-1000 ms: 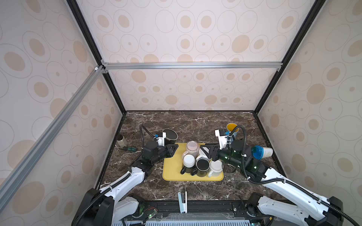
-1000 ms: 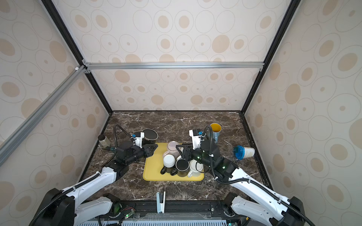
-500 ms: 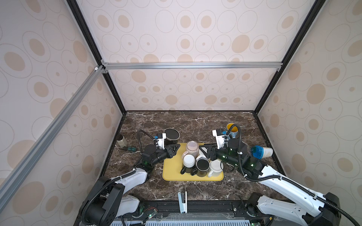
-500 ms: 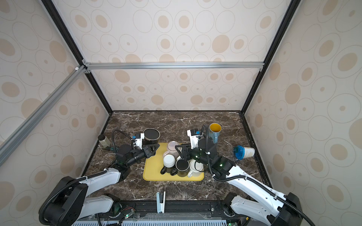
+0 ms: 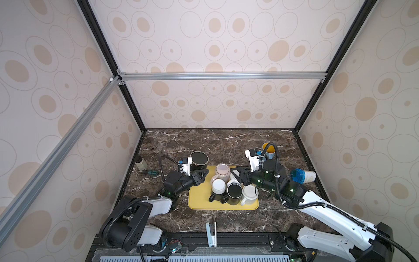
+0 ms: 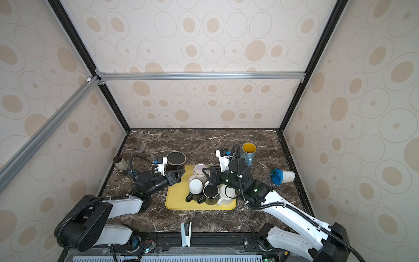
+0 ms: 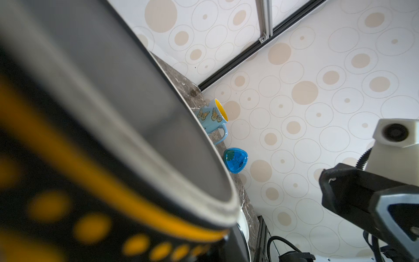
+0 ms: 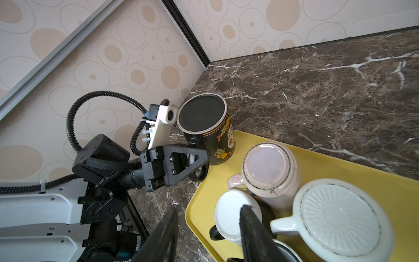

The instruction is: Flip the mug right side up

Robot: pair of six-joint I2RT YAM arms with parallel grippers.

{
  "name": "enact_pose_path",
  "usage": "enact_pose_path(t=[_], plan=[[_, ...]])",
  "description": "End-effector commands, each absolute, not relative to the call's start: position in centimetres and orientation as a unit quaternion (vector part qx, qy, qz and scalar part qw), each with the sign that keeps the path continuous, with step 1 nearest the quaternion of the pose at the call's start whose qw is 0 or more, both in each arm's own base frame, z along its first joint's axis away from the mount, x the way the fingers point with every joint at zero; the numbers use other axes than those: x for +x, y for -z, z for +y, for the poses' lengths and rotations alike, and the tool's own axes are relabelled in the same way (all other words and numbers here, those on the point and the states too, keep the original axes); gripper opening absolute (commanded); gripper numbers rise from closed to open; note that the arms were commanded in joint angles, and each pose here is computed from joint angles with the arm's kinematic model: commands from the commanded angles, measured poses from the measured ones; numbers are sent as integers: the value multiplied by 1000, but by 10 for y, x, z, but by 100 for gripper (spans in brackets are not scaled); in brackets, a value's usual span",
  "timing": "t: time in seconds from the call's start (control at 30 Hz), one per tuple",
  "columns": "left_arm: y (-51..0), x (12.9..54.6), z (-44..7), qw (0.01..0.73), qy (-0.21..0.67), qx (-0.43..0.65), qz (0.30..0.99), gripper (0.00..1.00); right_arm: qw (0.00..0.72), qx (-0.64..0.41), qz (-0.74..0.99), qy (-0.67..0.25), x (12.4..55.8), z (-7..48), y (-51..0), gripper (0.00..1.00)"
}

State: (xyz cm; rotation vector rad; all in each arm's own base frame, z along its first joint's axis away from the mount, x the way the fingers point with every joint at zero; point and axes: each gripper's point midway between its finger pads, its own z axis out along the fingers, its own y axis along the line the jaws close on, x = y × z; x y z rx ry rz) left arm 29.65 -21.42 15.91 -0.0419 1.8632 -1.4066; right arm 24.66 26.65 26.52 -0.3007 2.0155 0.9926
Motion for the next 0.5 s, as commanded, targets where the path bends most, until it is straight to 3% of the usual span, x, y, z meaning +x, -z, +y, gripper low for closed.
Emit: enact_pose_path(t=[0.0, 0.47], plan=[[-222, 295, -214, 477, 595, 41, 646, 0, 432, -124, 802, -393, 249, 266, -274, 46], [-193, 290, -214, 445, 634, 28, 631, 0, 429, -126, 810, -379, 252, 265, -263, 46]])
